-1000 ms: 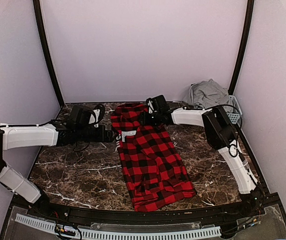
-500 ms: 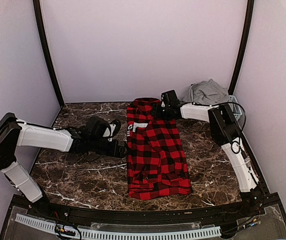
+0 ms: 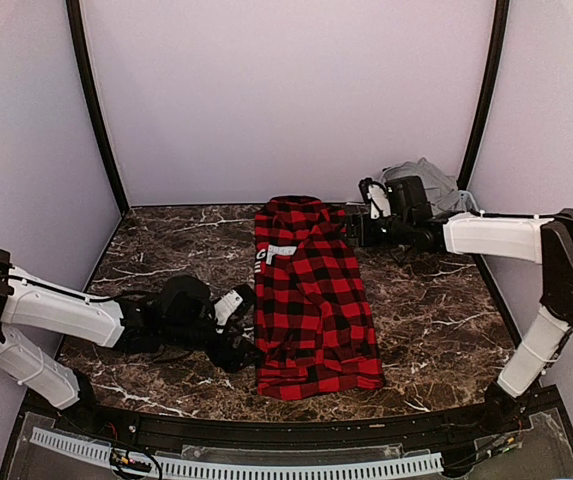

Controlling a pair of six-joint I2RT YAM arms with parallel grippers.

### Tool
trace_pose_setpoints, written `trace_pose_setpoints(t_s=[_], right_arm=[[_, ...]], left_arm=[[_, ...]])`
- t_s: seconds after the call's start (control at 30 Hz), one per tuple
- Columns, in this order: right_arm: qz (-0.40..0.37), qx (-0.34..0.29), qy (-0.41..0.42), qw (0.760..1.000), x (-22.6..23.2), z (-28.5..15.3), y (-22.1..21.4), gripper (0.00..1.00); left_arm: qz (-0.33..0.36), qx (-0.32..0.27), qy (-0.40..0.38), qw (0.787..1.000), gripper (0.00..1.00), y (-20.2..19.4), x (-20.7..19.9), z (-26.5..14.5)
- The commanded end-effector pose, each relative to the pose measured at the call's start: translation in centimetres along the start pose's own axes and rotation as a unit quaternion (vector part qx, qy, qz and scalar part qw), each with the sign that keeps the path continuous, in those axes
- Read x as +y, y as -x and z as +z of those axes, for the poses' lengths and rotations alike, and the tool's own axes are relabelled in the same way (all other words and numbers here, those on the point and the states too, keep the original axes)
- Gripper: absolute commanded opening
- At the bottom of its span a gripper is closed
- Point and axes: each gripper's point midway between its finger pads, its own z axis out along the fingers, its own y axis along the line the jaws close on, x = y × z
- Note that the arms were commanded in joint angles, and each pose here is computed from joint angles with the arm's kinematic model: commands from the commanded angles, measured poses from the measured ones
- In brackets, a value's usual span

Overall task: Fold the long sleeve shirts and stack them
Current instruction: Move the rectangle-folded shirt to the center of the board, then pick up the rectangle-folded shirt from the center of the board.

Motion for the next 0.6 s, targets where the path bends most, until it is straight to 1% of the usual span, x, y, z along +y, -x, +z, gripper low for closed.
trace_pose_setpoints(t_s=[0.0,0.07,0.13,0.17,0.2,0.33,0.47,0.53,0.57], right_arm=[[-0.001,0.075,0.024,0.997,0.6,-2.0,-6.2,0.83],[0.008,0.102,0.042,0.994,1.6,-3.2,-8.3,0.82],[0.009,0.125,0.051,0.991,2.6,-4.3,-10.0,0.82],[0.007,0.134,0.053,0.99,3.1,-4.8,-10.8,0.82],[0.006,0.139,0.056,0.989,3.5,-5.4,-11.4,0.82],[0.014,0.149,0.065,0.987,3.9,-7.7,-13.2,0.82],[0.027,0.15,0.072,0.986,4.0,-9.8,-14.0,0.82],[0.036,0.157,0.09,0.983,4.7,-10.5,-14.7,0.82],[0.037,0.162,0.097,0.981,5.1,-10.9,-15.2,0.82]], left_arm=[[0.095,-0.013,-0.021,0.995,0.88,-0.6,-2.4,-0.5],[0.124,-0.006,-0.028,0.992,0.88,-1.1,-3.5,-0.2],[0.157,0.014,-0.034,0.987,0.87,-2.0,-4.5,0.7],[0.164,0.018,-0.03,0.986,0.87,-1.9,-4.6,1.0],[0.175,0.032,-0.031,0.984,0.87,-2.6,-4.8,1.6],[0.204,0.057,-0.036,0.977,0.87,-2.9,-5.7,3.2],[0.227,0.092,-0.008,0.969,0.87,-4.2,-4.8,4.5],[0.235,0.098,0.002,0.967,0.84,-4.5,-4.5,4.9],[0.238,0.1,0.003,0.966,0.8,-4.5,-4.4,5.0]])
